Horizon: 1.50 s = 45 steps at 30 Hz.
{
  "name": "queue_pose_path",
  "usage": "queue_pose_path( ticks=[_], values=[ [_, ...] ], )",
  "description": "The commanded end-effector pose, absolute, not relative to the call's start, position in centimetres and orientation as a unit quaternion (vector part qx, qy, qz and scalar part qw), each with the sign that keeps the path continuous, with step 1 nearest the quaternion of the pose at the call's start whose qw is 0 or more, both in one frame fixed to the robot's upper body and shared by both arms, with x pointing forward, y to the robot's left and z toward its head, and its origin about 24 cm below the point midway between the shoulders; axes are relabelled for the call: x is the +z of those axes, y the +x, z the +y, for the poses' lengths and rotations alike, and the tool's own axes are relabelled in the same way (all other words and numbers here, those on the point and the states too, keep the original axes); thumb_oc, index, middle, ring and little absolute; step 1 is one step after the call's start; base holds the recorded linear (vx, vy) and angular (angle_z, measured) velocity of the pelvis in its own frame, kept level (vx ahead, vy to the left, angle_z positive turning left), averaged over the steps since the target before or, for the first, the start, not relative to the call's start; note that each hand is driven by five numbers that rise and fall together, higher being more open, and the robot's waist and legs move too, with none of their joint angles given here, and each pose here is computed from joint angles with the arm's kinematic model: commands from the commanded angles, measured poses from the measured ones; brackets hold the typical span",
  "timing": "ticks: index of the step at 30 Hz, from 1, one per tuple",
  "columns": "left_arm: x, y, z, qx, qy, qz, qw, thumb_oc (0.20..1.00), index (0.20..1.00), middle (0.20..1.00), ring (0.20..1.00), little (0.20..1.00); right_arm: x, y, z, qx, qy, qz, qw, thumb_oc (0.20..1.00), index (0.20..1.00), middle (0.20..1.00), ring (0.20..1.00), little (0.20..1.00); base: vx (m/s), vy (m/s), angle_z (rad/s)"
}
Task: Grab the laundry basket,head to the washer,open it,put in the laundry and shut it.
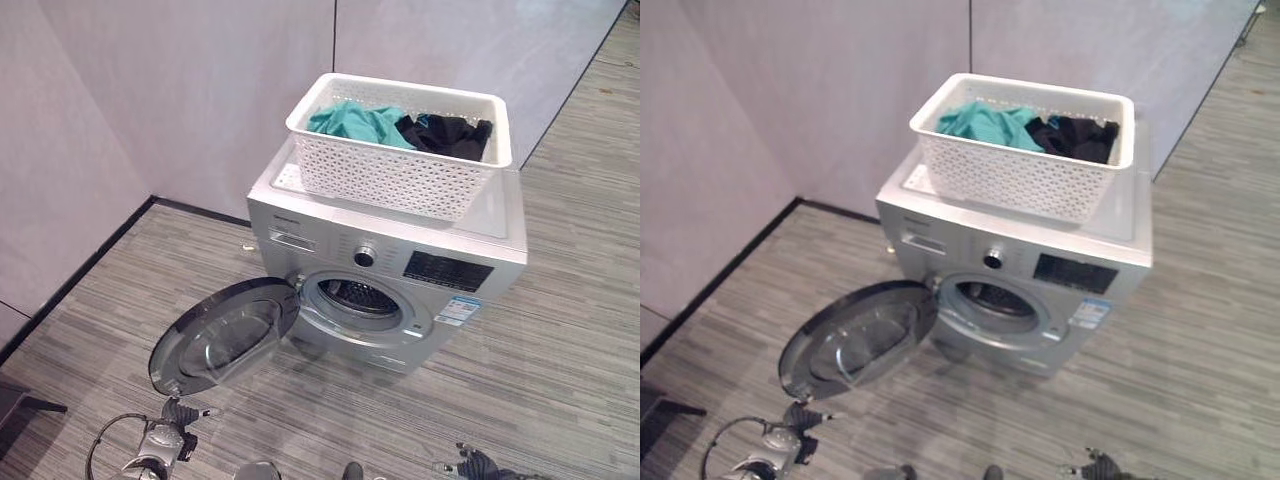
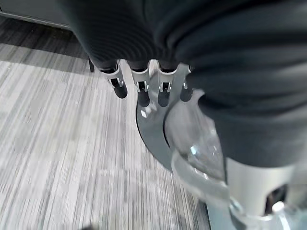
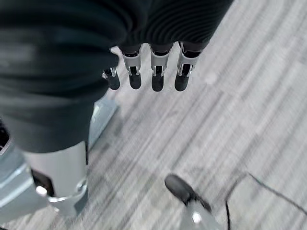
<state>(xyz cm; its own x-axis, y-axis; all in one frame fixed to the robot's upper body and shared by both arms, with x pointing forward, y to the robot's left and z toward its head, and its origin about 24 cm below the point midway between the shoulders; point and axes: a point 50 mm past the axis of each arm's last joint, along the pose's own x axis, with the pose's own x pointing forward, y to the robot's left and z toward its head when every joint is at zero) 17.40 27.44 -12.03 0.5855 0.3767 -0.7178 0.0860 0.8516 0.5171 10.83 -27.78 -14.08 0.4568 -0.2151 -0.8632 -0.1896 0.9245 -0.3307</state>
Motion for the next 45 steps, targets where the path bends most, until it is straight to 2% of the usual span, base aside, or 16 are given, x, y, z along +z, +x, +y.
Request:
queue_pose_path(
  ticks=[1, 9, 11, 14, 20, 24, 26, 29, 30, 31, 32, 33, 34, 37, 41, 45],
  values=[
    [-10.9, 19.2, 27.8, 0.1, 0.263, 0.413, 0.866, 1.0, 1.0, 1.0, 1.0, 1.0, -13.3, 11.9, -28.0, 0.0, -0.22, 0.485, 0.846, 1.0, 1.0, 1.0, 1.0, 1.0, 0.2, 0.109, -0.18],
    [-12.2, 16.6, 27.7, 0.095, 0.248, 0.44, 0.858, 1.0, 1.0, 1.0, 1.0, 1.0, -11.4, 15.1, -26.6, 0.039, -0.238, 0.404, 0.882, 1.0, 1.0, 1.0, 1.0, 1.0, 0.16, 0.155, -0.56],
    [-12.5, 15.8, 27.7, 0.099, 0.243, 0.445, 0.856, 1.0, 1.0, 1.0, 1.0, 1.0, -10.0, 16.5, -25.9, 0.047, -0.24, 0.354, 0.903, 1.0, 1.0, 1.0, 1.0, 1.0, 0.16, 0.202, -0.31],
    [-12.6, 15.6, 27.4, 0.091, 0.243, 0.443, 0.858, 1.0, 1.0, 1.0, 1.0, 1.0, -8.7, 17.6, -25.8, 0.053, -0.256, 0.315, 0.912, 1.0, 1.0, 1.0, 1.0, 1.0, 0.08, 0.143, -0.28],
    [-13.7, 13.0, 27.1, 0.068, 0.256, 0.473, 0.84, 1.0, 1.0, 1.0, 1.0, 1.0, -2.9, 20.3, -27.0, 0.039, -0.328, 0.18, 0.926, 1.0, 1.0, 1.0, 1.0, 1.0, 0.06, 0.14, -0.23],
    [-14.2, 11.5, 27.3, 0.048, 0.269, 0.498, 0.823, 1.0, 1.0, 1.0, 1.0, 1.0, -0.3, 20.2, -28.1, 0.039, -0.349, 0.141, 0.926, 1.0, 1.0, 1.0, 1.0, 1.0, 0.03, 0.096, -0.12],
    [-14.7, 9.7, 27.5, 0.038, 0.263, 0.53, 0.806, 1.0, 1.0, 1.0, 1.0, 1.0, 3.3, 19.5, -29.5, 0.028, -0.321, 0.086, 0.943, 1.0, 1.0, 1.0, 1.0, 1.0, 0.05, 0.08, 0.1],
    [-15.6, 6.5, 27.1, 0.006, 0.248, 0.584, 0.773, 1.0, 1.0, 1.0, 1.0, 1.0, 9.0, 18.3, -32.7, -0.021, -0.369, 0.018, 0.929, 1.0, 1.0, 1.0, 1.0, 1.0, 0.11, -0.038, 0.2],
    [-16.0, 5.6, 26.4, -0.015, 0.241, 0.597, 0.765, 1.0, 1.0, 1.0, 1.0, 1.0, 13.4, 18.0, -34.8, -0.084, -0.405, -0.048, 0.909, 1.0, 1.0, 1.0, 1.0, 1.0, 0.17, -0.152, 0.36],
    [-16.0, 5.6, 26.4, -0.018, 0.242, 0.592, 0.768, 1.0, 1.0, 1.0, 1.0, 1.0, 16.2, 17.9, -34.6, -0.108, -0.432, -0.104, 0.89, 1.0, 1.0, 1.0, 1.0, 1.0, 0.14, -0.136, 0.36],
    [-16.0, 5.6, 26.4, -0.018, 0.242, 0.592, 0.768, 1.0, 1.0, 1.0, 1.0, 1.0, 16.2, 17.8, -34.6, -0.109, -0.432, -0.103, 0.89, 1.0, 1.0, 1.0, 1.0, 1.0, 0.15, -0.121, 0.54],
    [-16.1, 4.7, 26.2, -0.022, 0.231, 0.603, 0.763, 1.0, 1.0, 1.0, 1.0, 1.0, 19.4, 18.3, -34.9, -0.125, -0.477, -0.147, 0.857, 1.0, 1.0, 1.0, 1.0, 1.0, 0.11, -0.085, 0.67],
    [-16.3, 4.4, 25.9, -0.032, 0.231, 0.606, 0.761, 1.0, 1.0, 1.0, 1.0, 1.0, 20.8, 18.4, -34.7, -0.126, -0.489, -0.169, 0.847, 1.0, 1.0, 1.0, 1.0, 1.0, 0.13, -0.083, 0.47],
    [-16.4, 4.3, 25.6, -0.045, 0.234, 0.607, 0.758, 1.0, 1.0, 1.0, 1.0, 1.0, 22.4, 18.7, -34.6, -0.122, -0.499, -0.193, 0.836, 1.0, 1.0, 1.0, 1.0, 1.0, 0.05, -0.035, 0.18],
    [-16.6, 3.2, 25.2, -0.052, 0.221, 0.623, 0.749, 1.0, 1.0, 1.0, 1.0, 1.0, 28.6, 19.7, -33.4, -0.111, -0.582, -0.256, 0.764, 1.0, 1.0, 1.0, 1.0, 1.0, 0.08, -0.026, 0.31],
    [-16.6, 2.9, 25.1, -0.056, 0.22, 0.626, 0.746, 1.0, 1.0, 1.0, 1.0, 1.0, 30.1, 20.8, -33.0, -0.101, -0.584, -0.269, 0.759, 1.0, 1.0, 1.0, 1.0, 1.0, 0.03, -0.015, 0.15]
  ],
)
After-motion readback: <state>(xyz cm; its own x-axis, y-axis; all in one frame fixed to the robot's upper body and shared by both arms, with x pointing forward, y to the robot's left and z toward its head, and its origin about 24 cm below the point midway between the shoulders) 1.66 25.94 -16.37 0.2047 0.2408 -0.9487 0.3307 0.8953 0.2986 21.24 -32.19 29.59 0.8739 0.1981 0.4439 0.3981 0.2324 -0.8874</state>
